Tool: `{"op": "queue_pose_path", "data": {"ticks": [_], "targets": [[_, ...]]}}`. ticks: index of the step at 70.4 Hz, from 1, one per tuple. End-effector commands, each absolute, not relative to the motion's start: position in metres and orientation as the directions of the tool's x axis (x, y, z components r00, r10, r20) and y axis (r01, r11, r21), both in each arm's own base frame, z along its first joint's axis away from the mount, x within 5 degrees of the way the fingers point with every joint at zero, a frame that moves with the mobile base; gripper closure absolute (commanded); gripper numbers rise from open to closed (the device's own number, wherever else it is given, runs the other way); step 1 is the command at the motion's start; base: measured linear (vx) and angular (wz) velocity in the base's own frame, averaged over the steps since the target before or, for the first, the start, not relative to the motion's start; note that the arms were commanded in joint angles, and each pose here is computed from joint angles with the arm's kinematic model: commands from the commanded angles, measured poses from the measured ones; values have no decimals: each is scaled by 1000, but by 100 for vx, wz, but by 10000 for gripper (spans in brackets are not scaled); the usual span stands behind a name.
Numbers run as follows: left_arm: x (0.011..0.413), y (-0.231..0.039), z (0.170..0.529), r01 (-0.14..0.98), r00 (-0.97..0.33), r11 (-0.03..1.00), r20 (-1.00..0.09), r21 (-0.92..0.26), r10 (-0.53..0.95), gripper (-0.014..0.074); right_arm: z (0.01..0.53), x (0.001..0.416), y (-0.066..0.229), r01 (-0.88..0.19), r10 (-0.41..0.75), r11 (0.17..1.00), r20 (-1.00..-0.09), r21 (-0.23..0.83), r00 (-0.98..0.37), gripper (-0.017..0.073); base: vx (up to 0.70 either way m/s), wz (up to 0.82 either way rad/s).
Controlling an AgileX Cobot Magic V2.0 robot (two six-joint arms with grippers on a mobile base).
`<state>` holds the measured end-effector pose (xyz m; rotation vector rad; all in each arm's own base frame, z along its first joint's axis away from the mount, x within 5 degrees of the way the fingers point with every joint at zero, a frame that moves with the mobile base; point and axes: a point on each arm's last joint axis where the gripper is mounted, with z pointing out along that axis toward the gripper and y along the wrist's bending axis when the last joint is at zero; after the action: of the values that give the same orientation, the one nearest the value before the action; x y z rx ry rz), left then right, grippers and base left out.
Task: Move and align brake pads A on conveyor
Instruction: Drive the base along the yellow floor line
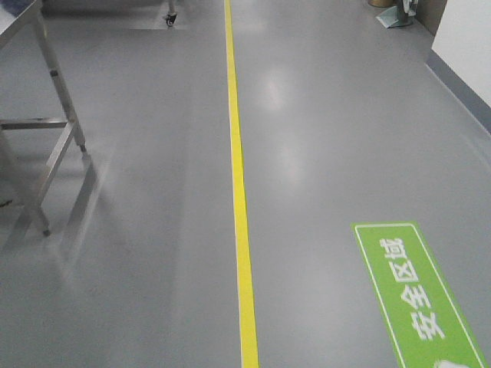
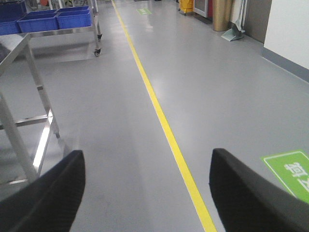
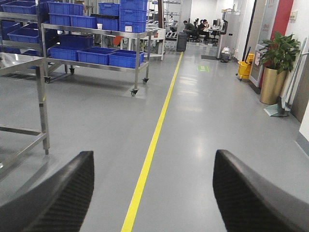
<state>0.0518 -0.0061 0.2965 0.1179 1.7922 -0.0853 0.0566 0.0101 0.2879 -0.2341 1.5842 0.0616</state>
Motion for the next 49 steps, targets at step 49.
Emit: {"op": "queue_pose_path", "data": {"ticks": [49], "targets": [[53, -7, 309, 135, -145, 991, -989, -3, 16, 70, 303, 56, 10, -179, -104, 977, -991, -118, 82, 62, 70, 7]]}}
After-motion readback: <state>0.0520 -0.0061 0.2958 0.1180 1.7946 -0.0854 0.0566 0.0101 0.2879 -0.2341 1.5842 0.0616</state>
